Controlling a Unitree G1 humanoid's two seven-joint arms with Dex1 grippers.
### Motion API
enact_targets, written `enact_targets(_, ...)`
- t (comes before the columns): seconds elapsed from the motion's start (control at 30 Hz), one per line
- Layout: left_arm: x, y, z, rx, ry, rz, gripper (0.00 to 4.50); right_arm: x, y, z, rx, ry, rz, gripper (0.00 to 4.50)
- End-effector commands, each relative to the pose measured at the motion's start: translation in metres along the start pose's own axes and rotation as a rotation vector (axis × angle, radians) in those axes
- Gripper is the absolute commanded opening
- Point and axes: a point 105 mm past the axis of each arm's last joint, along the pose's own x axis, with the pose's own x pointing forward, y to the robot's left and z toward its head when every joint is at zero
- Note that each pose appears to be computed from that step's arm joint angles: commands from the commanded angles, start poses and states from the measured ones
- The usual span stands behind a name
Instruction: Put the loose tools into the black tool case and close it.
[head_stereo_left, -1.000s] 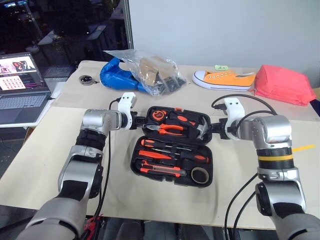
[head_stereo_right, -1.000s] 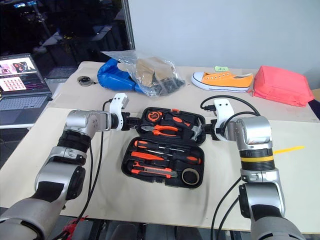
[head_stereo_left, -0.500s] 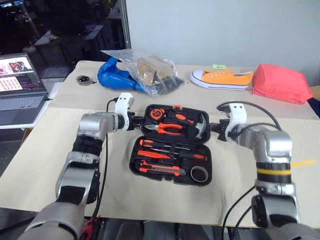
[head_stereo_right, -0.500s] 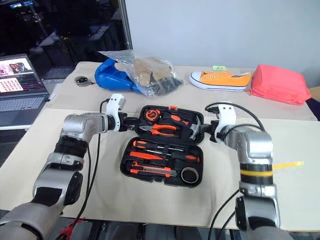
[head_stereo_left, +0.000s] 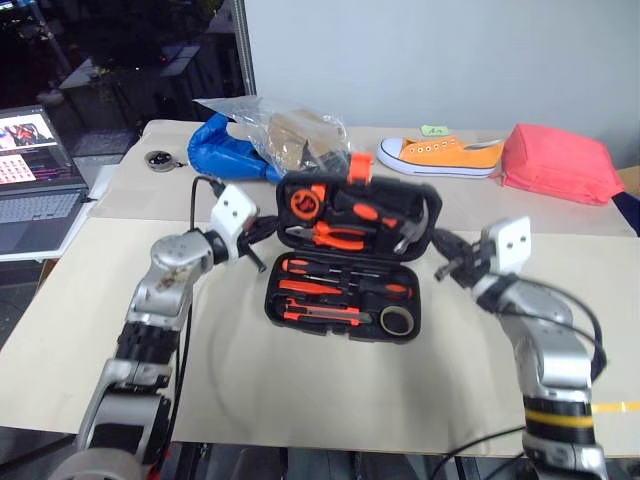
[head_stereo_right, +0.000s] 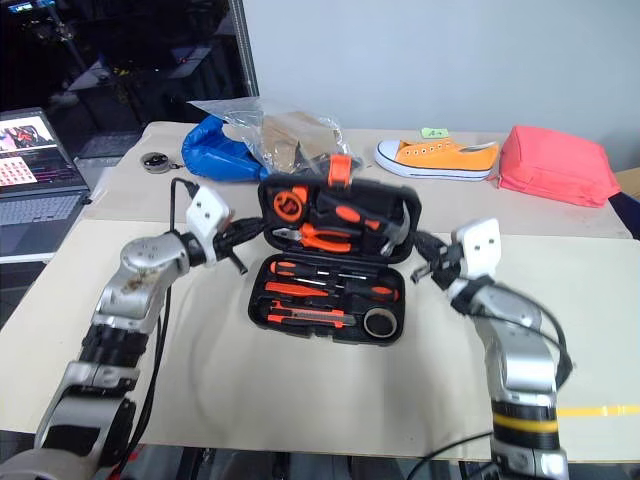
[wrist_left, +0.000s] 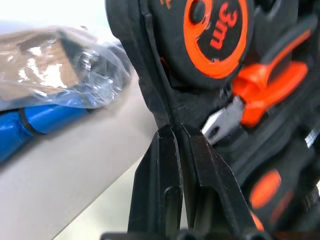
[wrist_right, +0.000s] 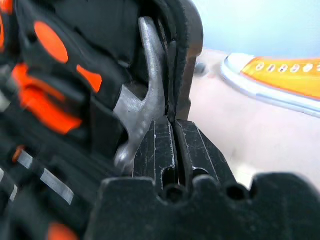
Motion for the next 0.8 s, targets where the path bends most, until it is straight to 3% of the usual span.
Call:
enact_targets(0.03,-0.005,-0.032,0.002,0.097,-0.024,-0.113,0.0,-0.014,0.049,0.02,-0.151,-0.123,0.197,0.05)
enact_targets(0.17,-0.042,-0.027,-0.014,0.01,0.028,-0.099,0.0,-0.041,0.055,-0.001,-0.255,-0.039,0.258,0.05)
enact_targets(0.23,-0.065,-0.021,-0.017,-0.087,0.053,-0.101,0.69,-0.052,0.048,-0.009,-0.328,0.012,0.288,0.0)
enact_targets(0.3,-0.089,-0.016,-0.018,-0.176,0.084,-0.113,1.08,-0.062,0.039,-0.019,-0.363,0.099,0.319,0.7)
enact_targets(0.4,-0.117,-0.01,-0.013,-0.273,0.124,-0.14,2.26,-0.081,0.027,-0.03,-0.364,0.246,0.397,1.57)
enact_targets(0.43,-0.125,-0.009,-0.009,-0.294,0.132,-0.146,2.53,-0.09,0.025,-0.032,-0.37,0.295,0.439,1.58)
enact_targets(0.5,-0.135,-0.009,-0.001,-0.327,0.133,-0.165,2.53,-0.103,0.024,-0.035,-0.381,0.356,0.5,1.58)
enact_targets(0.6,-0.146,-0.022,0.024,-0.403,0.097,-0.281,2.53,-0.122,0.037,-0.021,-0.163,0.382,0.586,1.58)
enact_targets(0.7,-0.158,-0.048,0.05,-0.468,0.081,-0.455,2.59,-0.126,0.065,0.004,0.02,0.356,0.758,0.92)
enact_targets(0.77,-0.165,-0.067,0.062,-0.493,0.094,-0.571,2.59,-0.123,0.086,0.013,0.054,0.339,0.876,0.15)
enact_targets(0.8,-0.167,-0.073,0.065,-0.495,0.1,-0.604,2.59,-0.123,0.094,0.014,0.049,0.344,0.925,0.07)
